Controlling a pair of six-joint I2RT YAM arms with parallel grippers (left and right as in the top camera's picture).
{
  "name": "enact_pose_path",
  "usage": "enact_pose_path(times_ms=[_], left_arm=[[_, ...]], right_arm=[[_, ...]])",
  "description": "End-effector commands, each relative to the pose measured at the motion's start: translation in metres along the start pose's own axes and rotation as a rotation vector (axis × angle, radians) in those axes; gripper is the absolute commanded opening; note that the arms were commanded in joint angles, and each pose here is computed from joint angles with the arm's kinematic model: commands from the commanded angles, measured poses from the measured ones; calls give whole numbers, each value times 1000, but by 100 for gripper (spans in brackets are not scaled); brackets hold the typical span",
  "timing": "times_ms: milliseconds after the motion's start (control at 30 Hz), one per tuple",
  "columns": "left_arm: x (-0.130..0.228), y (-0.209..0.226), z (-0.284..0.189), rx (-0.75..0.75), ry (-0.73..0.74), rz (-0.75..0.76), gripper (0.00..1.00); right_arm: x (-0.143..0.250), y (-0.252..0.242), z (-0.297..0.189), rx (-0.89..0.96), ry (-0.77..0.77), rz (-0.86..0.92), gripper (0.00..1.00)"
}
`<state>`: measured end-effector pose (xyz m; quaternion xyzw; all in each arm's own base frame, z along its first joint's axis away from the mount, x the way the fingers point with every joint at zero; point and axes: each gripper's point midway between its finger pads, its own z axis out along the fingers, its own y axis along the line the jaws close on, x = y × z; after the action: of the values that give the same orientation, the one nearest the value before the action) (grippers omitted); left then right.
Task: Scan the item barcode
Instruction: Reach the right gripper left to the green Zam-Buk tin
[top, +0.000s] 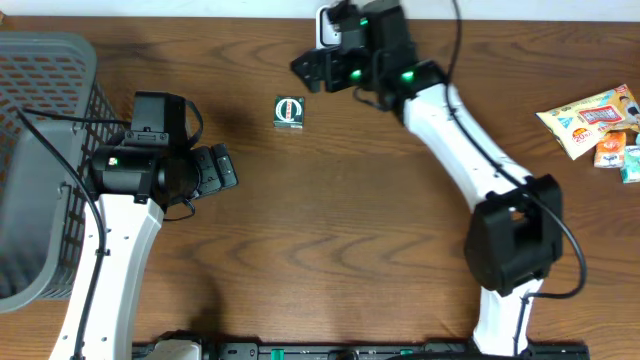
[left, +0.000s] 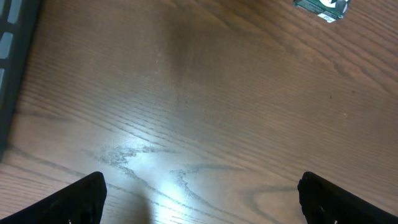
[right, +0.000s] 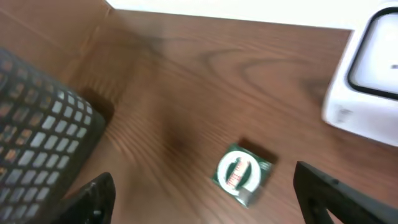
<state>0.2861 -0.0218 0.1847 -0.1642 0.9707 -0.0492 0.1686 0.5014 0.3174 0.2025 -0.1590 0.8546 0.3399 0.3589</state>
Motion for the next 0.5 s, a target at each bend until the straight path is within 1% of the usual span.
enact_pose_path(times_ms=[0, 100, 233, 467], left_arm=[[0, 2, 0, -6, 3, -3, 98], [0, 2, 0, -6, 3, -3, 98], [0, 2, 0, -6, 3, -3, 98], [0, 2, 0, -6, 3, -3, 98]], right_arm=[[5, -11, 21, 76, -24, 100, 86], [14, -11, 38, 88, -29, 127, 86], [31, -7, 64, 88, -20, 108, 86], [70, -27, 99, 255, -4, 80, 89]])
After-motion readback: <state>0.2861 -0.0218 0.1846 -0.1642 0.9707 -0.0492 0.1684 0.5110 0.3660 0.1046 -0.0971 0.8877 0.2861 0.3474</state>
